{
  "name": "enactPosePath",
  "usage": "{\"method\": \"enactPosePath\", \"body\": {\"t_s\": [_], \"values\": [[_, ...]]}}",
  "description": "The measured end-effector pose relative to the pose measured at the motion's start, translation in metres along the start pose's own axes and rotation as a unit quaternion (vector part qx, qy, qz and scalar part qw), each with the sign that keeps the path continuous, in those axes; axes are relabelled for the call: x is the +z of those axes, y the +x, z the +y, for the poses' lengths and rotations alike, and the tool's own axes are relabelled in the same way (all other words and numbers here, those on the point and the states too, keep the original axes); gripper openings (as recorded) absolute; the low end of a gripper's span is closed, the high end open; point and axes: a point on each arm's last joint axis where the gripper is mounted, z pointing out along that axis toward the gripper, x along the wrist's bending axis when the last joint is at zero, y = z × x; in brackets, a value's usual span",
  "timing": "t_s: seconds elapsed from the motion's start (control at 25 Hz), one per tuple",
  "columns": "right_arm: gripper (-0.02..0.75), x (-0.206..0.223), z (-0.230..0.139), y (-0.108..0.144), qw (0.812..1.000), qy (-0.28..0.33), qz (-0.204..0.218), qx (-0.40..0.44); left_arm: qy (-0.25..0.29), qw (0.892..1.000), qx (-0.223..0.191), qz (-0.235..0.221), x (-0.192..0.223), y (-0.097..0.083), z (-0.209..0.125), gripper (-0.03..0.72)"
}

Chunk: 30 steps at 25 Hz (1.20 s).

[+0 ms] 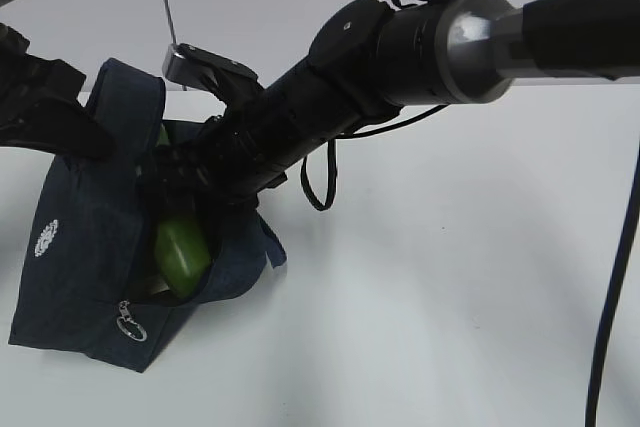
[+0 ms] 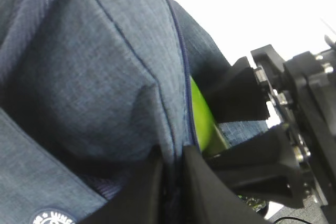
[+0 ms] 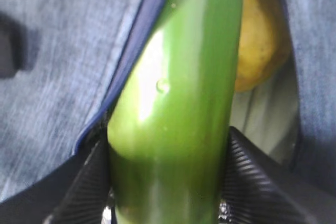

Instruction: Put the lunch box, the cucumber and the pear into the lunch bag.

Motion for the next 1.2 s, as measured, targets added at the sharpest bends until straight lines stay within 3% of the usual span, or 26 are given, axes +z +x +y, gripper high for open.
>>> {"method": "enactPosePath", "body": {"t_s": [0.28,0.36,0.48,0.6,0.88,1.2], "values": [[0.467,0.0,-0.001,0.001,1.0,0.006,0.004,-0.009,0.0,1.0,0.0,0.0,0.0,0.0,0.0,0.017],[0.499,0.0,-0.001,0.001,1.0,0.009,0.004,-0.014,0.0,1.0,0.0,0.0,0.0,0.0,0.0,0.017],[0.61,0.0,-0.002,0.0,1.0,0.015,0.001,-0.023,0.002,1.0,0.001,0.0,0.0,0.0,0.0,0.017],[0.643,0.0,-0.002,0.0,1.0,0.016,0.0,-0.025,0.002,1.0,0.003,0.0,0.0,0.0,0.0,0.017],[0.65,-0.014,0.014,0.007,0.998,0.02,0.014,-0.05,0.003,1.0,0.007,0.003,0.0,0.001,-0.001,0.017],[0.608,-0.032,0.025,0.011,0.991,0.083,-0.051,-0.097,0.002,1.0,0.007,0.004,0.0,0.001,0.0,0.017]]}}
